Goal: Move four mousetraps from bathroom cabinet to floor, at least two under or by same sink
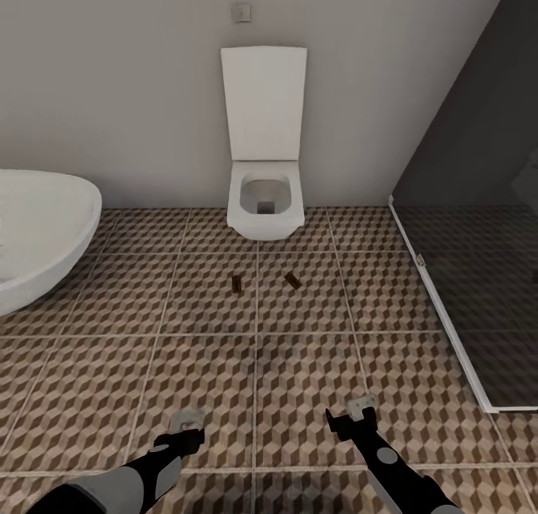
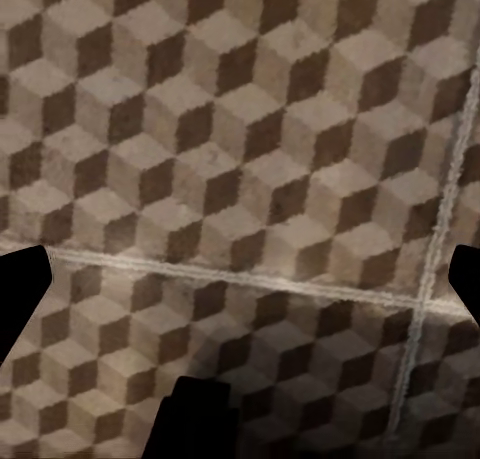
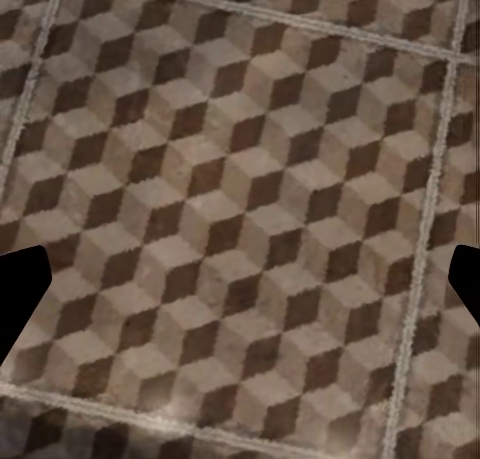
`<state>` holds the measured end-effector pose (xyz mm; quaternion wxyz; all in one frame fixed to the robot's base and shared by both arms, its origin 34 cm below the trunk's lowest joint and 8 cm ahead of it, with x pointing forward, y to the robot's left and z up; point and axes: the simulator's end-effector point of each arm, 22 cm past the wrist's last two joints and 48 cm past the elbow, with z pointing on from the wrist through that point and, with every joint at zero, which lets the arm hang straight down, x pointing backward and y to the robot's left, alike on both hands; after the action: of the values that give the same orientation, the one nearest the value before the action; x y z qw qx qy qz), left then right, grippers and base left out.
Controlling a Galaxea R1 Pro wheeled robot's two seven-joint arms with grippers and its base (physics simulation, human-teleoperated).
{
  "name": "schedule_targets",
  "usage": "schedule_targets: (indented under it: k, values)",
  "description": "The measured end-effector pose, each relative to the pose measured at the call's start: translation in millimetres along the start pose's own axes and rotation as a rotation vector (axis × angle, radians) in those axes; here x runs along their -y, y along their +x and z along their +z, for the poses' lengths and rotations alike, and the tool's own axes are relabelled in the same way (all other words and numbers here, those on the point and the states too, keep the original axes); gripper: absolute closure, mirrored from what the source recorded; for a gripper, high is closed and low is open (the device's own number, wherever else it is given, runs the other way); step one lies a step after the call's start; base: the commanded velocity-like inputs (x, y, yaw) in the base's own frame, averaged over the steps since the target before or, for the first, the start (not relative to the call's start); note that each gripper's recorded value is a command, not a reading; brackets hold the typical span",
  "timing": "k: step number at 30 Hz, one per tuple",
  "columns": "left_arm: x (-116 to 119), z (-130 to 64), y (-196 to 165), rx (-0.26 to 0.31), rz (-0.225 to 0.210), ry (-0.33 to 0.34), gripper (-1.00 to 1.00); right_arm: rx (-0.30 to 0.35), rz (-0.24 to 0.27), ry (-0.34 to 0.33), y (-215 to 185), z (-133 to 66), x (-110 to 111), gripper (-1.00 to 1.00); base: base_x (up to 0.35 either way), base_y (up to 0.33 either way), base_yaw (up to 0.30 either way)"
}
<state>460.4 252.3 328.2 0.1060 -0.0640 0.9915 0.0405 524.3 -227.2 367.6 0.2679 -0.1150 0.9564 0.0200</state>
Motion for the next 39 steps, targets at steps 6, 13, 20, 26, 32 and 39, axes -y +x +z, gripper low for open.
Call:
schedule_targets:
  k: [6,13,20,26,32,39]
  values:
    - [-6.9,-13.5,-1.9,0.058,-0.006,-0.006,-1.0,0.008,0.003,0.003,-8.7,-9.9,1.4,-1.0,0.0,0.0,0.0]
    - [-13.9,-30.8,7.6,0.096,-0.011,-0.014,-1.0,0.035,0.019,0.016,-19.9,-22.0,7.3,-1.0,0.0,0.0,0.0]
    - [-24.1,-47.0,13.8,0.121,-0.011,-0.025,-1.0,0.043,0.037,0.025,-21.2,-37.1,8.9,-1.0,0.0,0.0,0.0]
    - [-28.4,-58.6,13.9,0.123,-0.01,-0.029,-1.0,0.044,0.041,0.027,-24.9,-48.2,9.2,-1.0,0.0,0.0,0.0]
    - [-31.5,-69.8,12.2,0.124,-0.01,-0.032,-1.0,0.065,0.042,0.027,-35.3,-58.3,9.3,-1.0,0.0,0.0,0.0]
    - [-38.8,-82.3,5.6,0.136,-0.01,-0.039,-1.0,0.096,0.041,0.028,-49.2,-70.0,9.7,-1.0,0.0,0.0,0.0]
